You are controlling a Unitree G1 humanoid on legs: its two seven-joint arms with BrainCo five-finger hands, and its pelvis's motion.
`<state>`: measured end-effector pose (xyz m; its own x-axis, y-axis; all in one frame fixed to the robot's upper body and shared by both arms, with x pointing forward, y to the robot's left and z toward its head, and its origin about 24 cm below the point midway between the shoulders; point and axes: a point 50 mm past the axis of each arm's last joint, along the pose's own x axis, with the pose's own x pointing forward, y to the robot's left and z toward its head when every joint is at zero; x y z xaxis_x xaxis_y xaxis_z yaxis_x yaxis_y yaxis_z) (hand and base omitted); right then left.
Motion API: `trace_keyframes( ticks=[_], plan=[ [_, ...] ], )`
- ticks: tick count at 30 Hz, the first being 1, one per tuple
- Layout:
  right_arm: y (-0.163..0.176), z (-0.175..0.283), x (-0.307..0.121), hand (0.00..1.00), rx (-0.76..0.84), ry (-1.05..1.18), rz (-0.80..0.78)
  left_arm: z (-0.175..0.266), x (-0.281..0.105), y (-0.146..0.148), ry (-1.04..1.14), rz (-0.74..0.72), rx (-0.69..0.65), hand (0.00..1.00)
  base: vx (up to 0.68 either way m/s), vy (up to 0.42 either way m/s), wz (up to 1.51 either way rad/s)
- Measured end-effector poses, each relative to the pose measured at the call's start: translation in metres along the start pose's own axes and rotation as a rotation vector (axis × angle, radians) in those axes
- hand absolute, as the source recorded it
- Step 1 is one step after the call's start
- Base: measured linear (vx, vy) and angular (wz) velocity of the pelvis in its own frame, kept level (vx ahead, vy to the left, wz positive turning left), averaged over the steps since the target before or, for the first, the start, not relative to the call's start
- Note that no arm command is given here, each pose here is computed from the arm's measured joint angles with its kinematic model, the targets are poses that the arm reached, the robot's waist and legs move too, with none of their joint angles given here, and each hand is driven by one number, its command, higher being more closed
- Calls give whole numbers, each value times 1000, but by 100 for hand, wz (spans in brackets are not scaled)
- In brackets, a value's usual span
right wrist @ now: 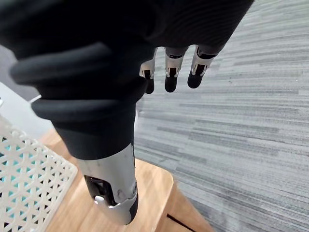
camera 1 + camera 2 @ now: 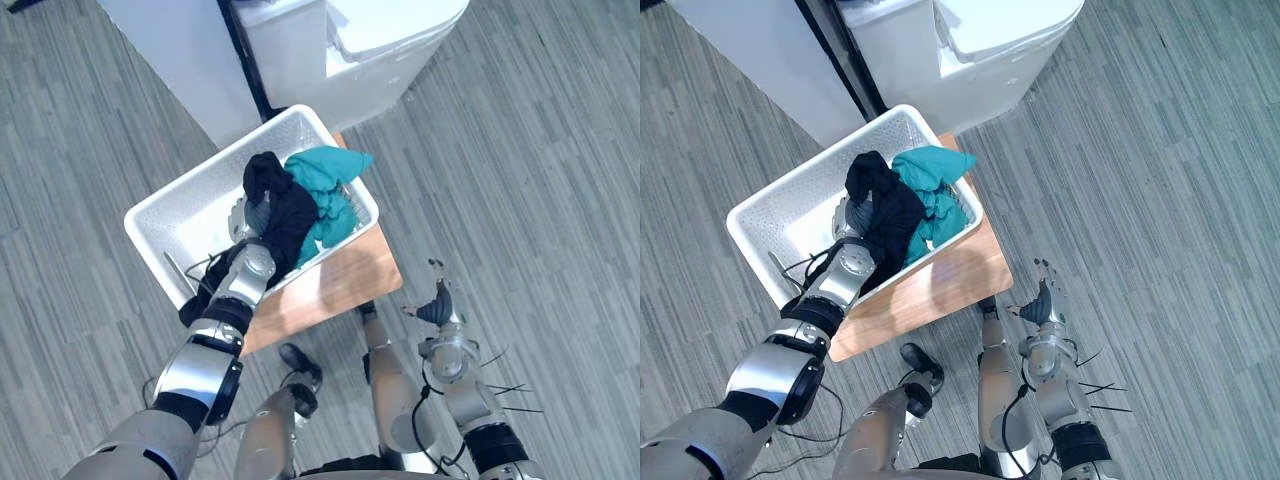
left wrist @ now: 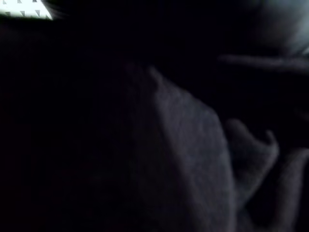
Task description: Tidy the bed and pick cloth on bed and put in laundry
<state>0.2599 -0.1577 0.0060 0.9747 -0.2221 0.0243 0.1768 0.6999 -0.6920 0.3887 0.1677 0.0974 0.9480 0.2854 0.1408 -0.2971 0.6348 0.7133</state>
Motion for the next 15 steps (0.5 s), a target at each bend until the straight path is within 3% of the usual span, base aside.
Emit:
trace_keyframes(
  ticks=[7,15],
  plan=[
    [6,4,-9,0,52,-4,10,1,-12,-11,-51,-26,37,0,80,17,16],
    [14,-45,-45,0,-13,160,126,-19,-68,-25,-122,-55,-111,0,13,26,43]
  ],
)
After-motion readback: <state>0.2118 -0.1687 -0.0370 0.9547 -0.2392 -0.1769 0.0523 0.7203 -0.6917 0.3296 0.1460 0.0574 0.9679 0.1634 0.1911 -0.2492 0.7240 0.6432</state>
